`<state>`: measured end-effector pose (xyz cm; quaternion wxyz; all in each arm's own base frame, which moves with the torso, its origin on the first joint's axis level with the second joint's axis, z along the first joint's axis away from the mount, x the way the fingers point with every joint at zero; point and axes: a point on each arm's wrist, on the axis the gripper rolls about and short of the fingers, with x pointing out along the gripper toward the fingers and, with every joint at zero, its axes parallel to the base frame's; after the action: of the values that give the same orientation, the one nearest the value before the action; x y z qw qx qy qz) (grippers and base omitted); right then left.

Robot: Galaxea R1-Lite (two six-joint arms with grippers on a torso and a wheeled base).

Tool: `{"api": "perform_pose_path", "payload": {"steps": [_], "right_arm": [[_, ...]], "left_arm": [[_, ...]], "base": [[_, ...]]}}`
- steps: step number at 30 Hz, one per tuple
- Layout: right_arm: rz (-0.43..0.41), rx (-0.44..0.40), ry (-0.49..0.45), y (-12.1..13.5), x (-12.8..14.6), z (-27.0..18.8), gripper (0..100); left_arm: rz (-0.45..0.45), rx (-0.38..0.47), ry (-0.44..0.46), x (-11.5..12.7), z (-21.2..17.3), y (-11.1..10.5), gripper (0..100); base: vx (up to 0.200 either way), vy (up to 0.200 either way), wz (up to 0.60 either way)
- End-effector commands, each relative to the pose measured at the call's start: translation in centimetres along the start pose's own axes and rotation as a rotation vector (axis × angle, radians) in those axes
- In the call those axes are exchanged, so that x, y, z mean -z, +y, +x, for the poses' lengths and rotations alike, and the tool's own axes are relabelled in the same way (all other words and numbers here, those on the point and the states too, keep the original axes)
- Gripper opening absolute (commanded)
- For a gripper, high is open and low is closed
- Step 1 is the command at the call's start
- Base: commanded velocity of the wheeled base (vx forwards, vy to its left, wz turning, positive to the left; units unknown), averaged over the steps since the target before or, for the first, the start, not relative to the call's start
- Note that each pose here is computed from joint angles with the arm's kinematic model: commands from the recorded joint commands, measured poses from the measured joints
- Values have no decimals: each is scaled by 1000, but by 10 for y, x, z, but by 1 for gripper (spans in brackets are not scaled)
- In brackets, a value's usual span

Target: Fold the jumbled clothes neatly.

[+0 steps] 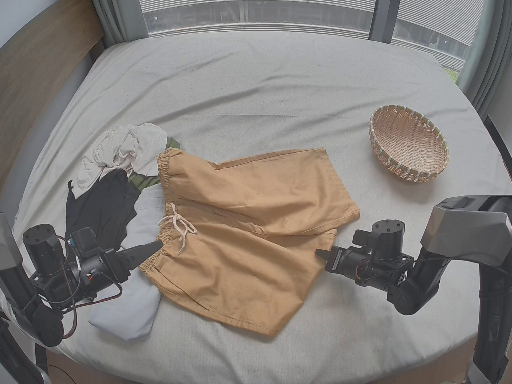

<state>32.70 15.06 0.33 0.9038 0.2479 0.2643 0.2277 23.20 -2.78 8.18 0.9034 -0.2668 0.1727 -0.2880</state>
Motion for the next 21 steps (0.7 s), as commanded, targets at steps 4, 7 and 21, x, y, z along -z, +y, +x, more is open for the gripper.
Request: {"api": "perform_pose_path", "payload": {"steps": [4, 7, 21], "right_arm": [[18, -27, -15, 9, 4, -29, 0], [16, -31, -26, 8, 7, -37, 0], [-16, -86, -25, 23, 7, -31, 0]], "left_arm": [[-11, -12, 8, 3, -3, 1, 100], [-7, -10, 3, 2, -3, 1, 100], [-7, -5, 11, 3, -2, 0, 100]], "base": [[0, 0, 0], [0, 0, 0], [0, 0, 0]]}}
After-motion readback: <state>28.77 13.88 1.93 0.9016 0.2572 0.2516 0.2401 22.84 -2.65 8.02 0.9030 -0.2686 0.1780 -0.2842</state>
